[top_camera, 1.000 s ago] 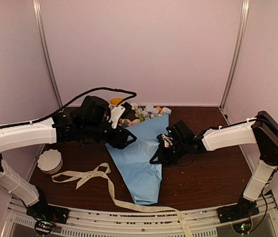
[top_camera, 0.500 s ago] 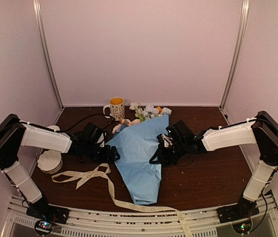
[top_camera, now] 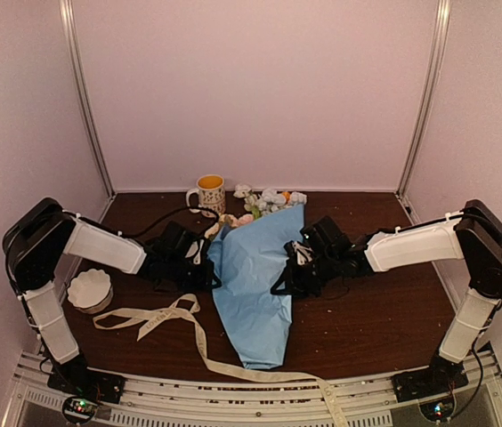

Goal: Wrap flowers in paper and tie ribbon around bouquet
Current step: Pass from the right arm to the left, then pick up the right side of the ribbon from the corner of the board, then place the ribbon at the center of the board, then pick up the folded bouquet from the center of the board, then place the folded bouquet on the ribbon, then pick up the right side of the ribbon from the center of the board.

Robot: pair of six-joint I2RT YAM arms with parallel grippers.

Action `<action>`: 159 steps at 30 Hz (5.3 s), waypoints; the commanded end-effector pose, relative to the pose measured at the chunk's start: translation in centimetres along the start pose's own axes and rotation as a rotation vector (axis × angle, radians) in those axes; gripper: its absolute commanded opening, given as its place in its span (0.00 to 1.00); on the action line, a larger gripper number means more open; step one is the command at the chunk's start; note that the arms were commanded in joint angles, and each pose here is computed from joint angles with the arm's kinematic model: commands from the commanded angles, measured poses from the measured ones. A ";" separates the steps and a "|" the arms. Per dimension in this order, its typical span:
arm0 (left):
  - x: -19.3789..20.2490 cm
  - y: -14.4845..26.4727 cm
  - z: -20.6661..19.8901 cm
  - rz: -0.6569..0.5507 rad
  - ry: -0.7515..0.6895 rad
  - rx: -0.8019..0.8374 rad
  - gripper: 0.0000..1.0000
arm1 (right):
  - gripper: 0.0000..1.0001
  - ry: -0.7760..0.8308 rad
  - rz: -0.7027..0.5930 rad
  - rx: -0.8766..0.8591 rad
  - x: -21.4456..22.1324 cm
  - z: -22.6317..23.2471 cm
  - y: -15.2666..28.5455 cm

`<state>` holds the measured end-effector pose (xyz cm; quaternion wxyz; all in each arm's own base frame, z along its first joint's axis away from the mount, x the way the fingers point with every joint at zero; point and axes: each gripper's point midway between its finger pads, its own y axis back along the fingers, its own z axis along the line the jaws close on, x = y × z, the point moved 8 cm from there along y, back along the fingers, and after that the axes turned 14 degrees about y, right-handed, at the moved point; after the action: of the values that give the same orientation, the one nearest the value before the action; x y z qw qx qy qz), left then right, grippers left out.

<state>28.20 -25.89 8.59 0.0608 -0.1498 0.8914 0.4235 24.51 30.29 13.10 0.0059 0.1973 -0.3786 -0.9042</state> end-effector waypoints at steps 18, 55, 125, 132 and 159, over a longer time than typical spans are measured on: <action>0.6 -0.8 1.1 -0.004 0.028 0.037 0.00 | 0.54 0.310 0.198 0.467 10.5 0.8 9.6; -0.2 0.2 -0.2 -0.024 -0.012 0.041 0.00 | 0.00 0.163 0.117 0.876 5.0 -8.7 8.8; 2.3 5.3 -1.7 0.032 -0.139 0.065 0.00 | 0.36 0.118 0.140 -0.084 7.5 5.3 1.4; 3.2 4.1 -0.3 0.080 -0.122 0.051 0.00 | 0.65 0.152 0.064 0.243 7.3 1.4 6.4; 2.3 4.3 -1.7 0.062 -0.150 0.064 0.00 | 0.00 -0.258 -0.307 0.401 -9.1 -17.2 9.9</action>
<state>23.95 -24.18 11.22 0.0953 -0.0910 0.8978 0.4202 33.04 12.56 9.27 -0.1518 0.1049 -0.5712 -0.7998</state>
